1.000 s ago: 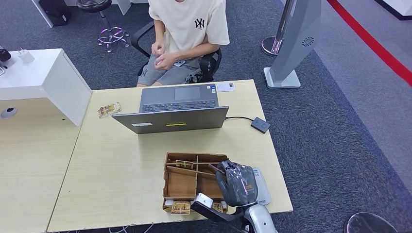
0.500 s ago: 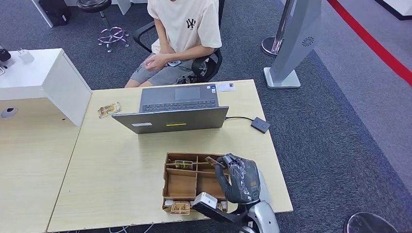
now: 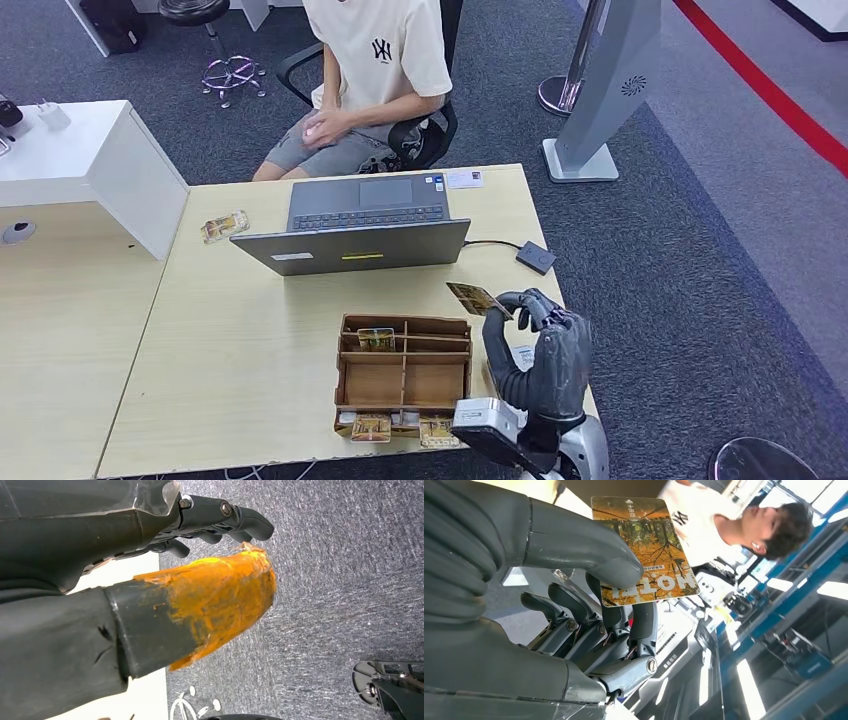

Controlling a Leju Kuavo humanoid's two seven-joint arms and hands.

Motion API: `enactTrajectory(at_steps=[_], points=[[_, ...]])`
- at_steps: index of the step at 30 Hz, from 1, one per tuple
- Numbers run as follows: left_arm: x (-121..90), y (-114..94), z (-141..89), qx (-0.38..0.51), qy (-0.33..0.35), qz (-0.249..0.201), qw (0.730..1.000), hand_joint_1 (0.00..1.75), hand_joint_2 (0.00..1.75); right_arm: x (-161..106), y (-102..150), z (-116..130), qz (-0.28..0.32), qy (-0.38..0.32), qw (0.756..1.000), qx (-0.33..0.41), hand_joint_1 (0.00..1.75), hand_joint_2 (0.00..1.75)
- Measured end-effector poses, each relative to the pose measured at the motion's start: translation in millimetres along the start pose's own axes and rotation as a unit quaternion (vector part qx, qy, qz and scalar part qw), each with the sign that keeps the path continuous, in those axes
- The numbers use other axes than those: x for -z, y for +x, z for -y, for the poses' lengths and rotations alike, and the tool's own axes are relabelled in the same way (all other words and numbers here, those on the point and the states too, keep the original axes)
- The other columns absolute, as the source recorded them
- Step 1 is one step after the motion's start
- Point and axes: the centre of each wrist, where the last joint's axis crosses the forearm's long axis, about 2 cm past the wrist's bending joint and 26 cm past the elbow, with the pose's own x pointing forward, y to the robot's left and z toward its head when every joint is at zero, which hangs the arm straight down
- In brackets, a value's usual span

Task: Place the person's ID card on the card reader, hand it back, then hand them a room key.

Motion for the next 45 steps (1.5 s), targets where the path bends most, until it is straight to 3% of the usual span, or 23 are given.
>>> enactTrajectory(at_steps=[12, 17, 31, 45], points=[[0, 0, 0, 0.014, -0.001, 0.004, 1.0, 0.0, 0.0, 19, 8, -2, 0.048, -0.005, 0.999, -0.015, 1.75, 1.75], [0, 0, 0, 0.029, -0.006, 0.006, 1.0, 0.0, 0.0, 41, 7, -16, 0.091, 0.003, 0.995, -0.043, 1.75, 1.75], [1, 2, -2, 0.086, -0.018, 0.018, 0.996, 0.0, 0.0, 137, -9, -73, 0.161, 0.033, 0.972, -0.166, 1.75, 1.75], [0, 4, -1, 0.123, -0.021, 0.026, 0.992, 0.0, 0.0, 162, -15, -104, 0.183, 0.076, 0.952, -0.233, 1.75, 1.75]])
